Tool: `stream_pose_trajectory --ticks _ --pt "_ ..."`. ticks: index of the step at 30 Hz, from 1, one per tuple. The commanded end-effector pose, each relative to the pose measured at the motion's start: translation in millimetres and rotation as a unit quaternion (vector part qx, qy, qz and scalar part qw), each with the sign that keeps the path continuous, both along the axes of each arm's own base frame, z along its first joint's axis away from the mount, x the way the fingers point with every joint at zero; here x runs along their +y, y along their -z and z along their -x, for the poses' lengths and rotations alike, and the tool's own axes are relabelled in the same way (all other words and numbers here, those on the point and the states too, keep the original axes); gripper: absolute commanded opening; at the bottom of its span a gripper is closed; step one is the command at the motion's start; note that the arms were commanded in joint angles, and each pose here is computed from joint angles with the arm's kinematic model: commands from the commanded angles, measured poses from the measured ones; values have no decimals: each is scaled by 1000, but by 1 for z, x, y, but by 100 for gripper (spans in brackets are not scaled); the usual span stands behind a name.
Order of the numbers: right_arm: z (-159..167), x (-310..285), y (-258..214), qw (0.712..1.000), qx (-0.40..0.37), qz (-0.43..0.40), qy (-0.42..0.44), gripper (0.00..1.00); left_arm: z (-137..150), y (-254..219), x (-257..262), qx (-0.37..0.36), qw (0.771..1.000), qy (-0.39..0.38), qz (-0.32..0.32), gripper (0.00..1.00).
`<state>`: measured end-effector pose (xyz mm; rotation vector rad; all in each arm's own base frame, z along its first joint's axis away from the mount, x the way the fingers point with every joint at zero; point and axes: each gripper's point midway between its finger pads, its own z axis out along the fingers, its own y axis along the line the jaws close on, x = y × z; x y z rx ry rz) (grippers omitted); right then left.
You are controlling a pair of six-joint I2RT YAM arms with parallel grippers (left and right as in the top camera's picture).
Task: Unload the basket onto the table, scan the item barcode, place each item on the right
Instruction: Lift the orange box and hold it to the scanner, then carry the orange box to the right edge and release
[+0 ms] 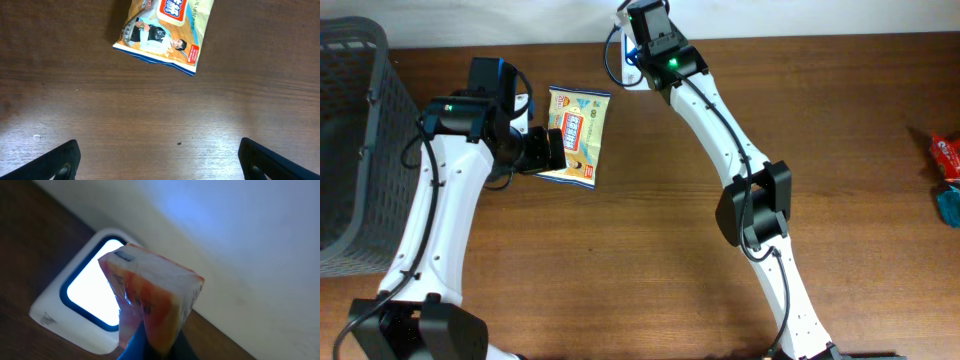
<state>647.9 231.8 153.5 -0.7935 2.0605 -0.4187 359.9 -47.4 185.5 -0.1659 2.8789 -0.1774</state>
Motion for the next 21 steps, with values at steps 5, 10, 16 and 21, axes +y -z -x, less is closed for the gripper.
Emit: stream_pose_trajectory --ticks 5,10,16,21 --pt "1 -2 18 999 14 30 -4 4 -1 -1 0 -1 1000 -3 4 99" --pt "-6 -62 -39 976 -56 -99 185 4 -1 -1 0 -1 1000 -3 4 99" --pt "55 -316 -93 841 -49 -226 490 4 -1 -1 0 -1 1000 -3 4 99" --pt "185 -508 -49 723 65 -155 670 4 -1 -1 0 -1 1000 -3 4 99"
